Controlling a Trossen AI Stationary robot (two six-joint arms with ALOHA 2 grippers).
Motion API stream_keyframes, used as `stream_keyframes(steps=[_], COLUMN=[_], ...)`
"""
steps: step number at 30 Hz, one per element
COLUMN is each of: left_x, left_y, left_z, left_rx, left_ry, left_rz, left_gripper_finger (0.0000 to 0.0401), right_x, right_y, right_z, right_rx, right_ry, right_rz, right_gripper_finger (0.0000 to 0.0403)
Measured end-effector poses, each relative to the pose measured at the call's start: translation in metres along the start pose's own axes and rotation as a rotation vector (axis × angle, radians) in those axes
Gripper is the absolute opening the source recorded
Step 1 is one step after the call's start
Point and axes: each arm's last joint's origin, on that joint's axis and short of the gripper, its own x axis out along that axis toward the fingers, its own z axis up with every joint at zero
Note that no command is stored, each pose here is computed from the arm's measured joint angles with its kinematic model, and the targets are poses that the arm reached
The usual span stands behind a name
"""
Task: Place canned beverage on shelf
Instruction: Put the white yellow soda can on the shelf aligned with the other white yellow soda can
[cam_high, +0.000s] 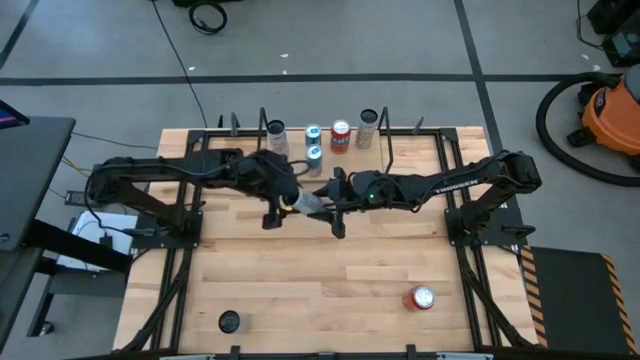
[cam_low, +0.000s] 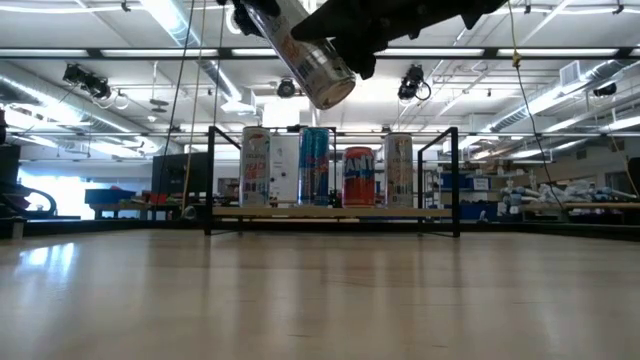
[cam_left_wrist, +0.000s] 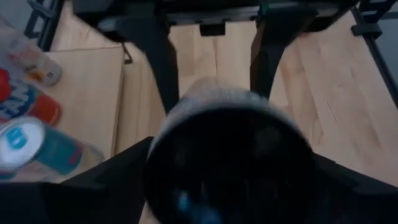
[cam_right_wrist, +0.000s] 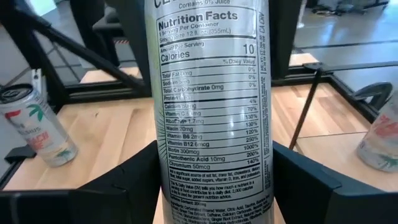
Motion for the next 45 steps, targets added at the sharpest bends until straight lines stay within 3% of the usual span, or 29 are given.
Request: stream_keyframes(steps=[8,12,16,21,37,45], left_x=[-0.046,-0.063,-0.078,-0.090,-0.095,-0.095], left_y=[0.011,0.013,0.011,0.010,0.009,0.010], left_z=[-0.005,-0.013,-0.024,-0.027,-0.030,-0.030], left_rx=[-0.056,-0.071,-0.071,-0.070,-0.038,-0.037], left_ry=[-0.078,-0.065,-0.012,-0.037,-0.028,-0.028], left_rz=[0.046,0.054,0.051,0.052,0.052,0.053], left_gripper_finger=[0.0317,0.0316,0.0316,0.0316,0.0316,0.0316], right_x=[-0.011,-0.017,-0.018,-0.017,-0.026,-0.025], right_y=[0.000,-0.004,-0.011,-0.025,-0.036,-0.041], right_z=[0.009,0.013,0.008,-0.003,-0.057,-0.073], right_rx=[-0.004,-0.018,-0.017,0.034,0.211,0.202], right_ry=[-0.036,-0.049,-0.054,-0.113,-0.211,-0.162], right_rz=[-0.119,-0.241,-0.380,-0.420,-0.608,-0.630], right_gripper_finger=[0.0260,0.0258,0.0265,0.0268,0.0267,0.0267])
